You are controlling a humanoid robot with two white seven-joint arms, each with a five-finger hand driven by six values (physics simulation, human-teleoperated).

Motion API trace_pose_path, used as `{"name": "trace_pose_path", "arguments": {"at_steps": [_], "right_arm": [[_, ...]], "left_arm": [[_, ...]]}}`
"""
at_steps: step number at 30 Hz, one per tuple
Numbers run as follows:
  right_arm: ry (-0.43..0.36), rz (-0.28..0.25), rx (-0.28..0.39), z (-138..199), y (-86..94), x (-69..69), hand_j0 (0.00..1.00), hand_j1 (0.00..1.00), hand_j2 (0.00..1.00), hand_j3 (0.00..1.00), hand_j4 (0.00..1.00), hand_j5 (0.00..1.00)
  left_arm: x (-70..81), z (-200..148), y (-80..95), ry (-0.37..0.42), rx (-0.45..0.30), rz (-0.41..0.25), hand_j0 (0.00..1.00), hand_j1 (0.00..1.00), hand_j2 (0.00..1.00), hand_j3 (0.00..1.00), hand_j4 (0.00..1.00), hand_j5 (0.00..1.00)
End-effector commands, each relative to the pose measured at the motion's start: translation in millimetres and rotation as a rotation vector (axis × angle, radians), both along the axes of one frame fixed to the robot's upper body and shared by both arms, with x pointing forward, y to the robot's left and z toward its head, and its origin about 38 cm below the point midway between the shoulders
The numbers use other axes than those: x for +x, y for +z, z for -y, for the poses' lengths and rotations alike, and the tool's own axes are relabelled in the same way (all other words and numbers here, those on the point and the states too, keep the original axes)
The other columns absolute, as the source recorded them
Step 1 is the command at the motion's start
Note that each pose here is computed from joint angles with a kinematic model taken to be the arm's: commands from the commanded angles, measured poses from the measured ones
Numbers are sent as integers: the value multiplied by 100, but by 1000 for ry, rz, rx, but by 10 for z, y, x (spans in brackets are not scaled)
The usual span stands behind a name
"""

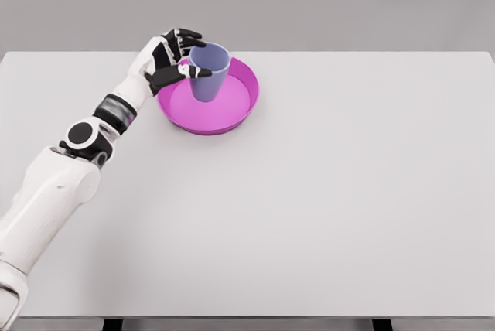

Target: Flip the cup with left arm and place it on the plate

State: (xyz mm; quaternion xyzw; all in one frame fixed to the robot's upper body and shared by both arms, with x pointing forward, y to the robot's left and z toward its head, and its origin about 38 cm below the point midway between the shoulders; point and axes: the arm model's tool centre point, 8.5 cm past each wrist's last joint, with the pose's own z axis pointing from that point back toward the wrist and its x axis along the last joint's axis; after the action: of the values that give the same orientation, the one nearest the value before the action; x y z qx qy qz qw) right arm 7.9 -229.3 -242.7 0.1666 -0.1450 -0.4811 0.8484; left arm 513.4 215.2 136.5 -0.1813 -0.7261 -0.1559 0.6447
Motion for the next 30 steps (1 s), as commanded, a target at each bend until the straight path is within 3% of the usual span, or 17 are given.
{"name": "trace_pose_path", "arguments": {"at_steps": [1, 8, 14, 30], "right_arm": [[1, 0, 0, -2, 1, -3, 100, 100, 100, 100, 100, 100], [1, 1, 0, 0, 0, 2, 100, 100, 100, 100, 100, 100], [1, 1, 0, 0, 0, 2, 100, 100, 100, 100, 100, 100], [1, 1, 0, 0, 0, 2, 100, 100, 100, 100, 100, 100]], "left_arm": [[4, 8, -33, 4, -3, -9, 49, 49, 49, 49, 49, 49], [-1, 83, -103, -4, 17, -19, 50, 50, 50, 50, 50, 50], [-1, 83, -101, -4, 17, -18, 64, 64, 64, 64, 64, 64], [-2, 67, -92, -5, 19, -15, 74, 74, 74, 74, 74, 74]]}}
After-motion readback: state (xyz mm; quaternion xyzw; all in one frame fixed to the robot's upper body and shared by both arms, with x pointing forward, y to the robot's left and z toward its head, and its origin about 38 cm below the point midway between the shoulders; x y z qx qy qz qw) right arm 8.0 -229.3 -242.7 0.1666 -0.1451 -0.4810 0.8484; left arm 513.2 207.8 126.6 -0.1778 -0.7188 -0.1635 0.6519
